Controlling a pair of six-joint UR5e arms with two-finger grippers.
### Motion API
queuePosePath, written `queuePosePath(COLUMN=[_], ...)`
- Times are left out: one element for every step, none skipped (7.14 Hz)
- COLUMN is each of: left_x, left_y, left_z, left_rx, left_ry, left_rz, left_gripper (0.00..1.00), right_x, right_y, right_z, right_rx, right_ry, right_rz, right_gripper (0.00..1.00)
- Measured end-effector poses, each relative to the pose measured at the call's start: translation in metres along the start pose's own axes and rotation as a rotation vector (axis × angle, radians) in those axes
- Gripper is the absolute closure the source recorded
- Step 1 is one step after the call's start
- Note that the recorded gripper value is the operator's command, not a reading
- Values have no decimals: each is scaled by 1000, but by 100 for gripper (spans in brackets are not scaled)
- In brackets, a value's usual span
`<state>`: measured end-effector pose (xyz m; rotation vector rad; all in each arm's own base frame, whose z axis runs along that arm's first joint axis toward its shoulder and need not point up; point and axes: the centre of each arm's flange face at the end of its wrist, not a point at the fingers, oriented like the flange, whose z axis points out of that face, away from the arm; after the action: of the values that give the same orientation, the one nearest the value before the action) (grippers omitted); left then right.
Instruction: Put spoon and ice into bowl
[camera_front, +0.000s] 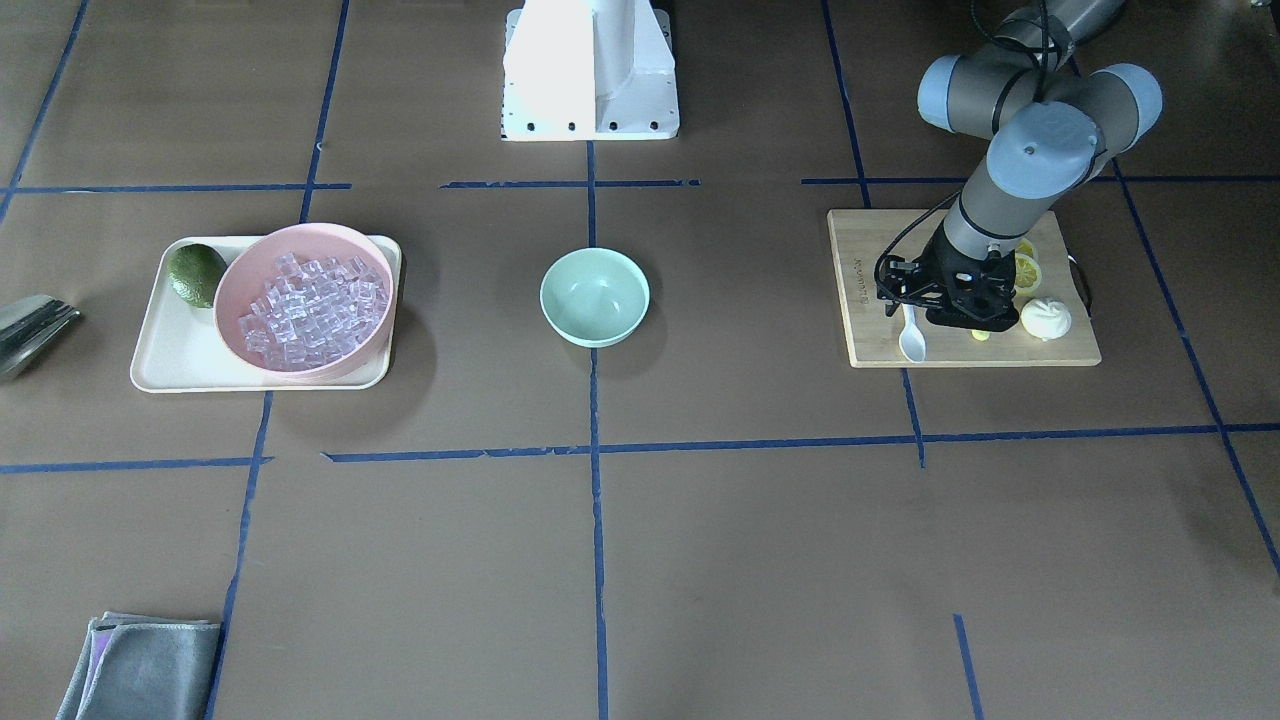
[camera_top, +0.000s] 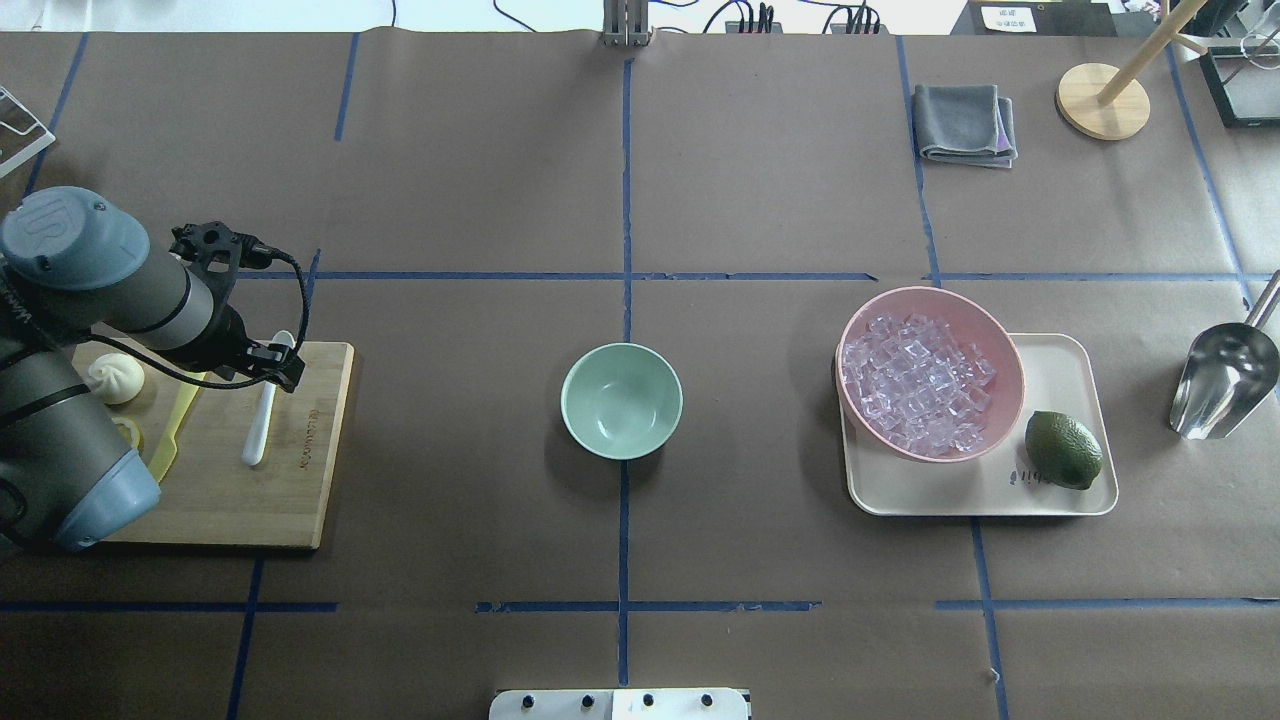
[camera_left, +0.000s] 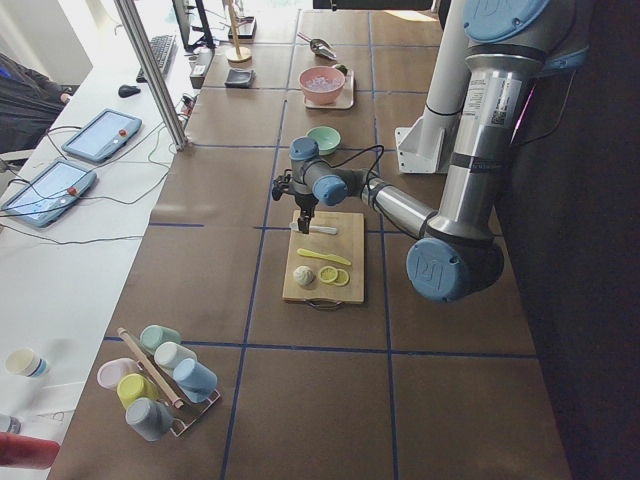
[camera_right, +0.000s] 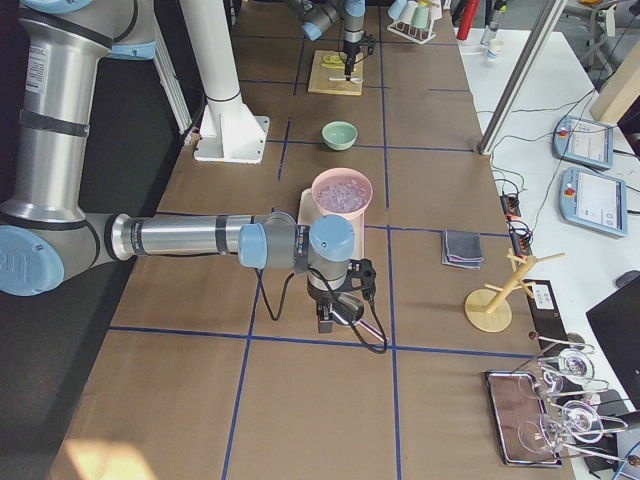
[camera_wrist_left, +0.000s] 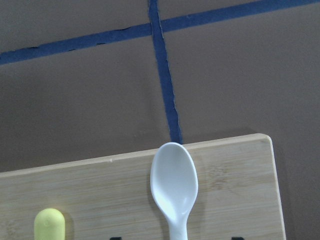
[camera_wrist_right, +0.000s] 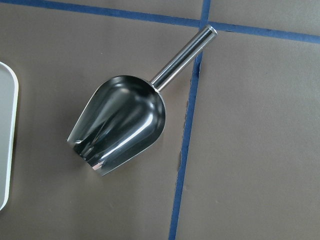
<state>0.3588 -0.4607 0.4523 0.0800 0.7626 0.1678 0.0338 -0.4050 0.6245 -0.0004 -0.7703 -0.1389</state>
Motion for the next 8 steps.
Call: queuePosePath(left_x=[-1, -1, 1, 3, 5, 7, 7, 7], left_y=[0, 0, 0, 2, 4, 5, 6, 6], left_z=[3, 4, 6, 8, 10, 11, 12, 12], left_rx=[-2, -4, -7, -11, -15, -18, -20, -21], left_ry=[-2, -2, -2, -1, 0, 0, -1, -1], left_rz=[-1, -1, 2, 7, 11, 13, 14, 15], left_gripper=[31, 32, 43, 47, 47, 61, 81, 93], right_x=[0, 0, 0, 0, 0, 0, 0, 0], right_y=[0, 0, 0, 0, 0, 0, 0, 0], right_z=[0, 0, 0, 0, 0, 1, 1, 1], right_rx=[0, 0, -1, -1, -1, -1, -1, -1], right_ry=[1, 1, 1, 1, 1, 1, 1, 1], right_rz=[0, 0, 0, -1, 0, 0, 1, 1], right_gripper=[0, 0, 0, 0, 0, 0, 0, 0])
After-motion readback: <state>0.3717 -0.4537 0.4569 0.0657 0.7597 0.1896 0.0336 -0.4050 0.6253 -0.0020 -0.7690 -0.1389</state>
